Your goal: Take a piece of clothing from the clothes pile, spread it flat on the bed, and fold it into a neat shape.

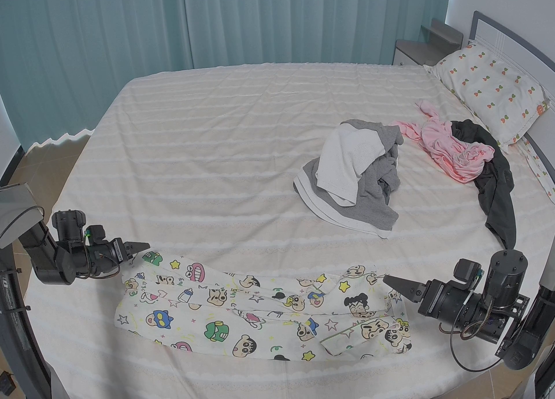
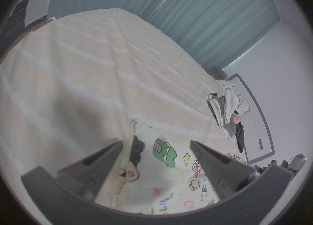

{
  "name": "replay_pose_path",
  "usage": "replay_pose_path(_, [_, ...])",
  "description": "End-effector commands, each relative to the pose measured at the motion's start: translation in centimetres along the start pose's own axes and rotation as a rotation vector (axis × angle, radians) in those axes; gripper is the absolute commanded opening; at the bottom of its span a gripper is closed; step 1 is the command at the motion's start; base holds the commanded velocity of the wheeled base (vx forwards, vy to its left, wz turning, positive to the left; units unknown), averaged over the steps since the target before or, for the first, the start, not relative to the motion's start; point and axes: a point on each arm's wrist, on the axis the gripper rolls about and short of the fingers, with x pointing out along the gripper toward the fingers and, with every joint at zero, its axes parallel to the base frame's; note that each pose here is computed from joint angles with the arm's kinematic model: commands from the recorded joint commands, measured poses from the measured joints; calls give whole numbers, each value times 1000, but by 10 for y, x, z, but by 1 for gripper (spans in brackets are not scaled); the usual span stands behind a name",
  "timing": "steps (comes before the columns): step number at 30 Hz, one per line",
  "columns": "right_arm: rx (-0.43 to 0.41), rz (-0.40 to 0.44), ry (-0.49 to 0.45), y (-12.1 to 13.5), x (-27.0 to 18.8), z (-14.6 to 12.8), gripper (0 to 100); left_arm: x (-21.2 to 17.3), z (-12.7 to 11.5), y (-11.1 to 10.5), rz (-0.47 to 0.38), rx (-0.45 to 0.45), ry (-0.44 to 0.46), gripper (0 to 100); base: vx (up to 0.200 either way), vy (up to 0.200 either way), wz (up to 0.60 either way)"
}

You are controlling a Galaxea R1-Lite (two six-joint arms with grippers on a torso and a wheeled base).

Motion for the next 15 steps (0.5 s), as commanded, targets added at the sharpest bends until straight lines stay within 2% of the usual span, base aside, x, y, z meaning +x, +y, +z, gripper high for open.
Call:
replay_pose_path(1, [7, -6, 4, -1, -3, -2, 100, -16, -1, 14, 39, -42, -18, 100, 0, 0, 0])
replay_pose_path(3, [10, -5, 3, -1, -3, -1, 100, -25, -2, 17, 47, -61, -23, 100, 0, 0, 0])
replay_pose_path(4, [13, 0, 9, -1, -3, -2, 100, -49, -9, 25, 41, -112, -27, 100, 0, 0, 0])
replay_pose_path(5, [13, 0, 9, -1, -3, -2, 100, -50, -10, 25, 38, -116, -26, 100, 0, 0, 0])
replay_pose_path(6, [9, 9, 15, -1, 0, -2, 100, -73, -25, 29, -22, -174, -6, 100, 0, 0, 0])
replay_pose_path(8, [-6, 19, 15, -1, 6, -1, 100, -100, -38, 27, -89, -231, -6, 100, 0, 0, 0])
replay_pose_path(9, [-6, 19, 15, -1, 6, -1, 100, -100, -38, 27, -89, -231, -6, 100, 0, 0, 0])
replay_pose_path(10, [-38, 41, 1, 3, 14, 4, 100, -121, -53, 26, -150, -301, -2, 100, 0, 0, 0])
replay_pose_path(11, [-39, 39, 3, 3, 15, 4, 100, -122, -54, 26, -154, -304, -2, 100, 0, 0, 0])
replay_pose_path(12, [-68, 19, 30, 3, 26, 7, 100, -130, -69, 25, -167, -358, 14, 100, 0, 0, 0])
replay_pose_path(14, [-85, -12, 59, 4, 37, 12, 100, -133, -75, 26, -166, -387, 20, 100, 0, 0, 0])
replay_pose_path(15, [-87, -56, 107, 6, 46, 19, 100, -135, -79, 23, -166, -400, 28, 100, 0, 0, 0])
